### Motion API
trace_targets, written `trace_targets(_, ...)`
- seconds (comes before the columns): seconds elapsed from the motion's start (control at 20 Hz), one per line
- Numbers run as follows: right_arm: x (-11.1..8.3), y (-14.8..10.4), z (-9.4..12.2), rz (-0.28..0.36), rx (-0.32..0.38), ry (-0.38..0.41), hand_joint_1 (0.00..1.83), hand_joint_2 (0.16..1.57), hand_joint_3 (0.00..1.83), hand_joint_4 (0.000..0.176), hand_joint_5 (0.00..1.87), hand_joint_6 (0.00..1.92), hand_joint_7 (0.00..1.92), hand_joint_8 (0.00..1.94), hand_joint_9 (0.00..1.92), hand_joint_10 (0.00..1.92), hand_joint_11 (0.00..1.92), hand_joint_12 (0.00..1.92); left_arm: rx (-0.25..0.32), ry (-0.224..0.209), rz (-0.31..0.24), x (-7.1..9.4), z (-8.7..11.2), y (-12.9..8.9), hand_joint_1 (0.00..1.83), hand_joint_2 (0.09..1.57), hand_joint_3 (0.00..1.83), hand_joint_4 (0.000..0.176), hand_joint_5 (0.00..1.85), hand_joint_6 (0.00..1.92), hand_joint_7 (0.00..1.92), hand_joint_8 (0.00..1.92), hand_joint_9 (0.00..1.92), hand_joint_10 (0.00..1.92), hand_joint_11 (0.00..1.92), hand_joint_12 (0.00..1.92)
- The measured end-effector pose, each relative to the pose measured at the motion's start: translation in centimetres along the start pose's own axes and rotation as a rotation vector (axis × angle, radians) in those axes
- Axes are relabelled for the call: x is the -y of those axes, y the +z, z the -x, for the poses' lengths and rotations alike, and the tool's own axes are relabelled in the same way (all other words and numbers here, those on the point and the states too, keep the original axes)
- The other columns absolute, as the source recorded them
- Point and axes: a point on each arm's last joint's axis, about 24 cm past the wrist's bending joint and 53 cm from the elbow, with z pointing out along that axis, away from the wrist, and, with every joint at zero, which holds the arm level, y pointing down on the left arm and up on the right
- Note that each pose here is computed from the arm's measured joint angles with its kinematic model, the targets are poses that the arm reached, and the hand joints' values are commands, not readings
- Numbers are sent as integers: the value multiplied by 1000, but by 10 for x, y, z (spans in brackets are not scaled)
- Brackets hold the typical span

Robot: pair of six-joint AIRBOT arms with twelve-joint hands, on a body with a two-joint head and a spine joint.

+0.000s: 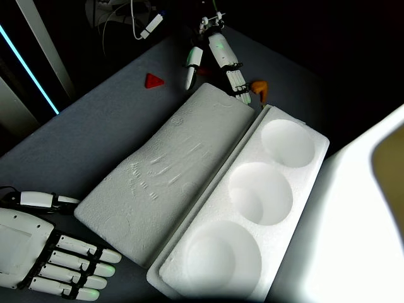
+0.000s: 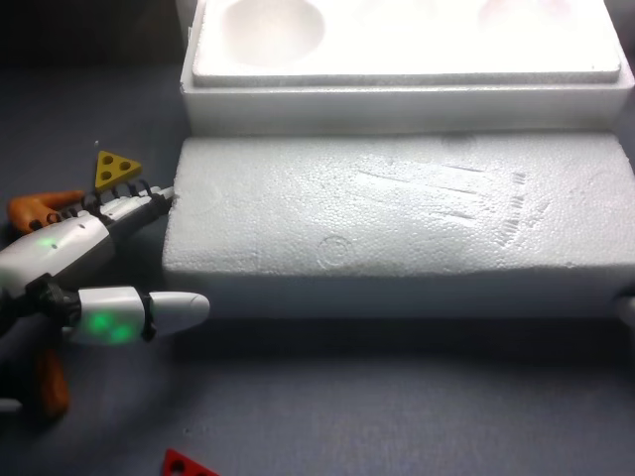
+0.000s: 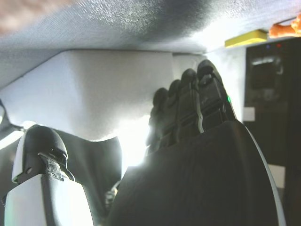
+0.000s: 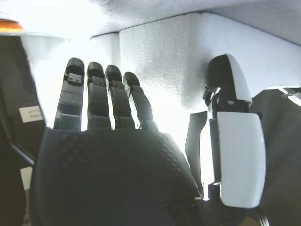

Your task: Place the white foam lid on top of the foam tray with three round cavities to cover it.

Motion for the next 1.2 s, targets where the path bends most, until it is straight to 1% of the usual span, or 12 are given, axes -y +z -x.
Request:
trace_targets(0.05, 0, 0, 0, 2, -1, 4, 680, 1118, 0, 0, 0, 0, 0, 0, 0, 0, 62, 31, -1, 0, -2, 1, 0, 0, 447, 982, 4, 0, 99, 15, 0, 0, 0, 0, 0, 0)
trace_targets(0.1, 0, 1, 0, 3, 0, 6, 694, 1112, 4, 0, 0, 0, 0, 0, 0, 0, 12, 396, 0, -5, -4, 1, 0, 0, 441, 990, 8, 0, 106, 16, 0, 0, 0, 0, 0, 0)
trace_targets(0.15, 0, 2, 0, 5, 1, 10, 668, 1127, 2, 0, 94, 23, 60, 12, 56, 27, 0, 1084, 0, -13, -7, 1, 0, 0, 419, 1025, 20, 0, 148, 30, 7, 3, 0, 0, 0, 0)
trace_targets(0.3, -2, 3, 0, 10, 5, 21, 642, 1163, 6, 0, 187, 42, 148, 27, 145, 80, 0, 1400, 3, -27, -15, 3, -1, 1, 409, 1061, 30, 0, 183, 40, 11, 4, 0, 0, 0, 0)
trace_targets(0.35, -2, 3, 1, 12, 6, 23, 645, 1170, 0, 0, 226, 30, 208, 15, 165, 226, 0, 1576, 6, -35, -21, 4, 0, 1, 416, 1074, 34, 0, 192, 42, 12, 4, 0, 0, 0, 0)
trace_targets(0.4, -2, 3, 1, 13, 7, 28, 580, 1181, 0, 0, 232, 10, 230, 4, 72, 540, 0, 1642, 8, -37, -26, 5, 1, 1, 423, 1103, 13, 0, 217, 32, 16, 1, 0, 0, 0, 0)
trace_targets(0.45, -2, 3, 1, 13, 6, 31, 580, 1181, 0, 0, 232, 10, 230, 4, 72, 540, 0, 1642, 7, -40, -28, 6, 0, 1, 423, 1103, 13, 0, 217, 32, 16, 1, 0, 0, 0, 0)
trace_targets(0.5, -3, 3, 1, 14, 7, 37, 549, 1200, 1, 0, 268, 20, 297, 18, 69, 722, 0, 1706, 7, -45, -33, 8, -1, 0, 438, 1111, 13, 0, 232, 34, 26, 4, 0, 0, 0, 0)
trace_targets(0.65, -5, 2, -1, 22, 3, 45, 545, 1204, 0, 0, 226, 6, 203, 3, 0, 606, 0, 1540, 6, -48, -51, 15, -1, -5, 421, 1115, 11, 0, 223, 27, 20, 1, 0, 0, 0, 0)
trace_targets(0.95, -27, -11, -3, 68, -11, 57, 545, 1183, 0, 0, 192, 0, 173, 2, 0, 493, 0, 1498, 18, -90, -64, 16, 1, -28, 489, 1098, 0, 0, 225, 19, 18, 2, 0, 0, 0, 0)
trace_targets(1.15, -42, -25, 5, 108, -1, 47, 484, 1184, 1, 0, 187, 1, 175, 1, 0, 616, 0, 1659, 29, -93, -109, 31, 5, -41, 441, 1098, 0, 0, 209, 8, 10, 2, 0, 0, 0, 0)
trace_targets(1.2, -52, -31, 13, 140, 13, 32, 482, 1203, 2, 0, 182, 2, 123, 1, 0, 389, 0, 1491, 37, -82, -143, 42, 11, -44, 416, 1104, 2, 0, 205, 6, 4, 0, 0, 0, 0, 0)
